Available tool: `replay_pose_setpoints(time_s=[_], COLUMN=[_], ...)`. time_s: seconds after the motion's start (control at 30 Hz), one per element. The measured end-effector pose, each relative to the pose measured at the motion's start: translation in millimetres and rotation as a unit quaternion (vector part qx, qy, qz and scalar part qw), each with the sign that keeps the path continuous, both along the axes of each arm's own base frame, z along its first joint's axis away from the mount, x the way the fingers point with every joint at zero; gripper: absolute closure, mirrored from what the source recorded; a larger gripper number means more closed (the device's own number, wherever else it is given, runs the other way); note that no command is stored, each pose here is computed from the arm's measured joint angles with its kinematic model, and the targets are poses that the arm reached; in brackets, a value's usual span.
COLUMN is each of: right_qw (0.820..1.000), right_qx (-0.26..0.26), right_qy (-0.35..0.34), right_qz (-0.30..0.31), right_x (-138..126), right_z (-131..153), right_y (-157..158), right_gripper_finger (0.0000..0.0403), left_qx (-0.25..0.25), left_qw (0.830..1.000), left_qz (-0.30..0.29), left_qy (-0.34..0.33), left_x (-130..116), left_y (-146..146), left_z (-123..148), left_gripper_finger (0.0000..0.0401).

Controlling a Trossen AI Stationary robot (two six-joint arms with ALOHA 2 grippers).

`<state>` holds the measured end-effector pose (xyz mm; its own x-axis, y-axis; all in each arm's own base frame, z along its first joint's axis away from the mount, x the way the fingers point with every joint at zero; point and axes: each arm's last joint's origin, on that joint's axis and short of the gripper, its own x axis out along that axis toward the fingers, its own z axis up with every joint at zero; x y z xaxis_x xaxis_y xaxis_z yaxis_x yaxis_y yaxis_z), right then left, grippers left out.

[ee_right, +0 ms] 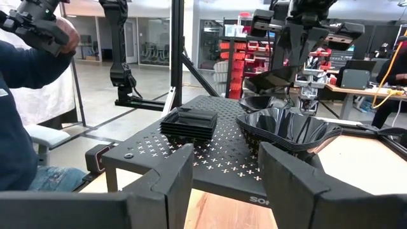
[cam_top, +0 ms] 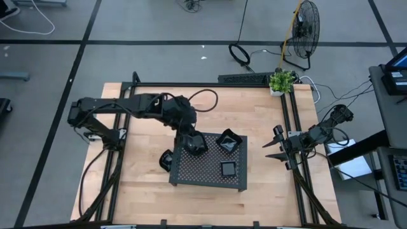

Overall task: Pick & Place Mini shaped plates
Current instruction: Stack the black leaf-shaped plate on top of the black leaf-shaped plates on the shelf

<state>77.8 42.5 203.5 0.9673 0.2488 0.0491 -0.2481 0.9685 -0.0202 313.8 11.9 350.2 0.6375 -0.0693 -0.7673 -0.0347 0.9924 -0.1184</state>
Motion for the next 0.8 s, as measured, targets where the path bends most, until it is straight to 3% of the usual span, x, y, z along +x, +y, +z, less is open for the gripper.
replay_pose_setpoints(time_s=[0.37, 0.8], right_qw=[1.000, 1.000], right_qx=[0.000, 0.000], right_qy=[0.000, 0.000], right_qz=[0.000, 0.000], right_x=[0, 0], right_z=[0, 0], right_y=[0, 0], right_gripper_finger=[0.0238, 0.0238], left_qx=[-0.018, -0.024], left_qw=[0.999, 0.999], left_qz=[0.021, 0.029], left_qy=[0.020, 0.022], left_x=[-1, -1], left_y=[-1, -1], left_z=[-11, -11], left_gripper_finger=[0.0397, 0.0364])
